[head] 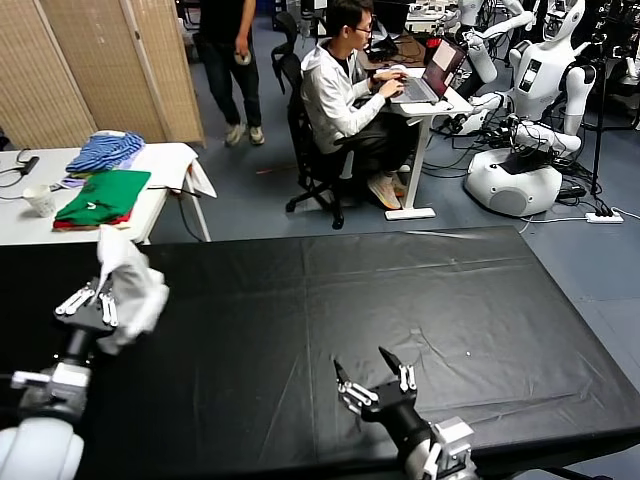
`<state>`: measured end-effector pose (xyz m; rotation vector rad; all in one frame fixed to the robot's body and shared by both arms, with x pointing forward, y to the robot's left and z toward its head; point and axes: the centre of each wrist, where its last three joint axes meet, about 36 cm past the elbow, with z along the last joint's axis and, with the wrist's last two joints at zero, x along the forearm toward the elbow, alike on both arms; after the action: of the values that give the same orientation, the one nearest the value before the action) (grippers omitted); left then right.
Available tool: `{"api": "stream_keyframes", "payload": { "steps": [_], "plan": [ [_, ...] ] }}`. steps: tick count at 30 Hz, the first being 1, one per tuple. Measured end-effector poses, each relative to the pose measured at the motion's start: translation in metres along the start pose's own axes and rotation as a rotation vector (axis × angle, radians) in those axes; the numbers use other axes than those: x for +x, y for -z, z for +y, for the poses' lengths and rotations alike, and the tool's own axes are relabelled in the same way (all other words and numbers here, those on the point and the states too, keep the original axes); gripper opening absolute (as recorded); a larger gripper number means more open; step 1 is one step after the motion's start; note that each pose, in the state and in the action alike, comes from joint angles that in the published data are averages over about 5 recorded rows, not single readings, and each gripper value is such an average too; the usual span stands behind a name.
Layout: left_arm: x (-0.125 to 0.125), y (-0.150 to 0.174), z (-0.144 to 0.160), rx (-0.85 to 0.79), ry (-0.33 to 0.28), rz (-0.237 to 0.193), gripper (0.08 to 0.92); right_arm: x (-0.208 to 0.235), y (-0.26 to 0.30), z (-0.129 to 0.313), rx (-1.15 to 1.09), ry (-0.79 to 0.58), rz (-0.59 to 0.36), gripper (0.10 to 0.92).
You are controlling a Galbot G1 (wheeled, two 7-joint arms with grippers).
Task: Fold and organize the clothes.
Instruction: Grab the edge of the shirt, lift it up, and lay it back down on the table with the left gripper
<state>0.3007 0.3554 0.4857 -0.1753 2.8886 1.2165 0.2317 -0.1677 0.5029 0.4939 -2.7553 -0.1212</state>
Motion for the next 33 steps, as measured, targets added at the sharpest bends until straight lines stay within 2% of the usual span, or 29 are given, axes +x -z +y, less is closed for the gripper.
{"api": "stream_keyframes", "payload": {
  "steps": [3,5,10,13,15,23,27,33],
  "plan": [
    [0.012,-0.002,-0.019,-0.124,-0.067,-0.018,0.194,-0.003,-0.002,0.001,-0.003,0.006,0.002,0.907],
    [0.023,-0.005,-0.037,-0.186,-0.14,0.001,0.194,-0.006,-0.003,0.002,-0.006,0.01,0.005,0.907],
    [0.06,-0.011,-0.083,-0.211,-0.342,0.123,0.194,-0.009,-0.007,0.003,-0.012,0.012,0.011,0.907],
    [0.078,-0.007,-0.103,-0.186,-0.423,0.186,0.194,-0.009,-0.007,0.002,-0.01,0.006,0.012,0.907],
    [0.085,-0.001,-0.11,-0.156,-0.463,0.204,0.194,-0.008,-0.007,0.0,-0.008,0.001,0.011,0.907],
    [0.082,0.023,-0.114,0.031,-0.537,0.221,0.194,-0.011,-0.007,-0.001,-0.011,-0.01,0.006,0.907],
    [0.073,0.032,-0.116,0.175,-0.562,0.196,0.194,-0.011,-0.008,0.0,-0.016,-0.013,0.009,0.907],
    [0.048,0.04,-0.129,0.359,-0.567,0.168,0.194,-0.008,-0.008,0.001,-0.023,-0.027,0.014,0.907]
  ]
}}
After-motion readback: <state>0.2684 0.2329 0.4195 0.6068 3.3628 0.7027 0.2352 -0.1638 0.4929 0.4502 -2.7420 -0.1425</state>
